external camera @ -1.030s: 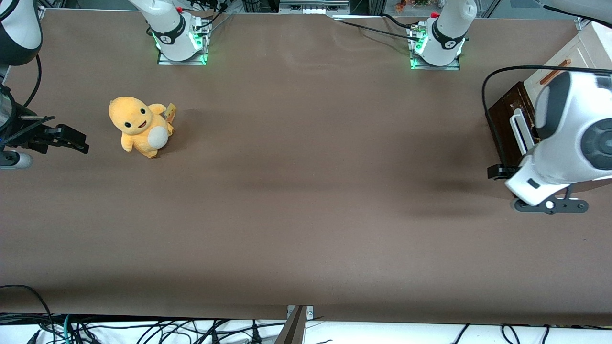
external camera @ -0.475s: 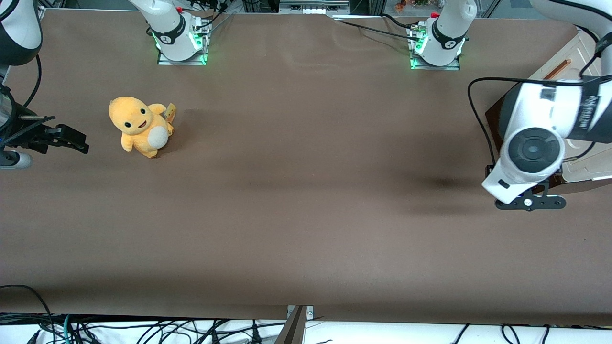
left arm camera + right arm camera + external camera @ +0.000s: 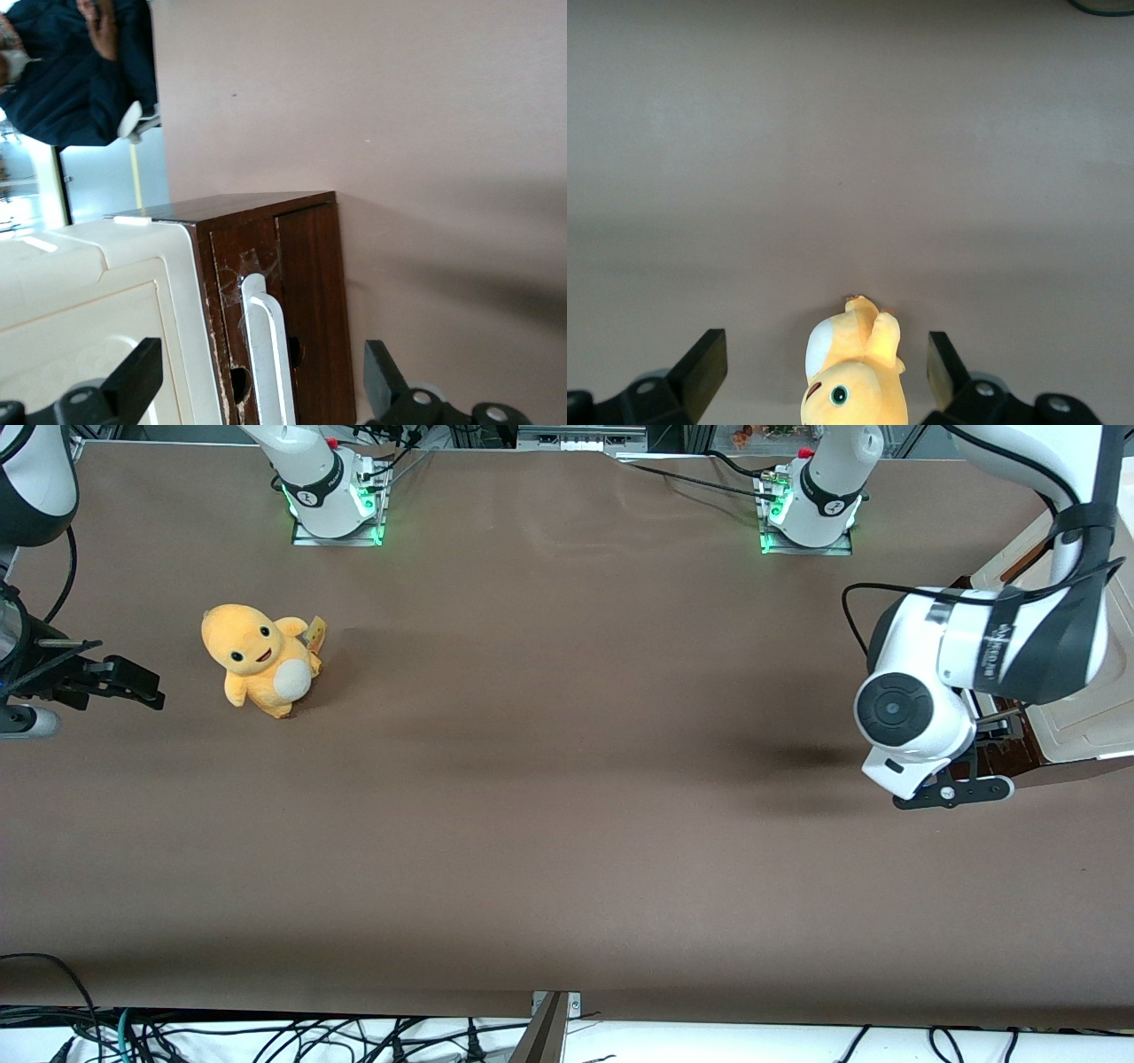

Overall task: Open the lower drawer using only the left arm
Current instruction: 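Move the open left gripper down toward the white drawer handle, then align the left gripper fingers around the white handle, then close the left gripper on the white drawer handle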

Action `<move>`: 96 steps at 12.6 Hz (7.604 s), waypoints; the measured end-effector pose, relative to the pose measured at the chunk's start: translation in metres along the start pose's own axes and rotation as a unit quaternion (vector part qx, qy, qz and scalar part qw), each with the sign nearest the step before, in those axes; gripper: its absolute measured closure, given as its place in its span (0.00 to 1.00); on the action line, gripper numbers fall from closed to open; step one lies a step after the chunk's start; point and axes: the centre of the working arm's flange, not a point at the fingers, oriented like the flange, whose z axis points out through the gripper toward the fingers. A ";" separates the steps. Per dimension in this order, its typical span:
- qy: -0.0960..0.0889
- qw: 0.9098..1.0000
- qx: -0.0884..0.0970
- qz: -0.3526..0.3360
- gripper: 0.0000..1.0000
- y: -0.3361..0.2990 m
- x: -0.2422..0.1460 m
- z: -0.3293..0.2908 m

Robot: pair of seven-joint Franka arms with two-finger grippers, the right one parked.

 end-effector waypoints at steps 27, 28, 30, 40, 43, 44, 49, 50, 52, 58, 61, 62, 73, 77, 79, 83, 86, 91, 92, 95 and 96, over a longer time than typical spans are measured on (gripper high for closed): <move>-0.025 0.973 0.217 -0.075 0.00 0.098 -0.069 0.145; -0.029 0.971 0.224 -0.074 0.00 0.098 -0.071 0.148; -0.035 0.969 0.234 -0.074 0.00 0.098 -0.072 0.151; -0.059 0.960 0.268 -0.065 0.00 0.100 -0.087 0.172; -0.035 0.953 0.292 -0.071 0.00 0.101 -0.085 0.182; -0.028 0.951 0.297 -0.076 0.00 0.102 -0.084 0.185; -0.023 0.948 0.304 -0.087 0.00 0.103 -0.084 0.190; -0.021 0.948 0.306 -0.090 0.05 0.101 -0.083 0.191; -0.015 0.945 0.313 -0.096 0.06 0.095 -0.080 0.194; -0.007 0.940 0.322 -0.110 0.14 0.096 -0.078 0.205; -0.007 0.938 0.327 -0.112 0.21 0.098 -0.078 0.212; -0.007 0.938 0.327 -0.112 0.21 0.098 -0.078 0.212; -0.009 0.938 0.328 -0.110 0.50 0.101 -0.079 0.216; -0.008 0.938 0.328 -0.112 0.63 0.102 -0.079 0.217; -0.008 0.938 0.328 -0.113 0.70 0.102 -0.079 0.217; -0.006 0.938 0.326 -0.116 0.75 0.103 -0.077 0.216; -0.008 0.939 0.326 -0.110 0.81 0.104 -0.077 0.217; -0.008 0.939 0.326 -0.110 0.81 0.104 -0.077 0.217; -0.008 0.939 0.326 -0.110 0.81 0.104 -0.077 0.217; -0.008 0.939 0.326 -0.110 0.81 0.104 -0.077 0.216; -0.008 0.939 0.326 -0.109 0.81 0.104 -0.077 0.216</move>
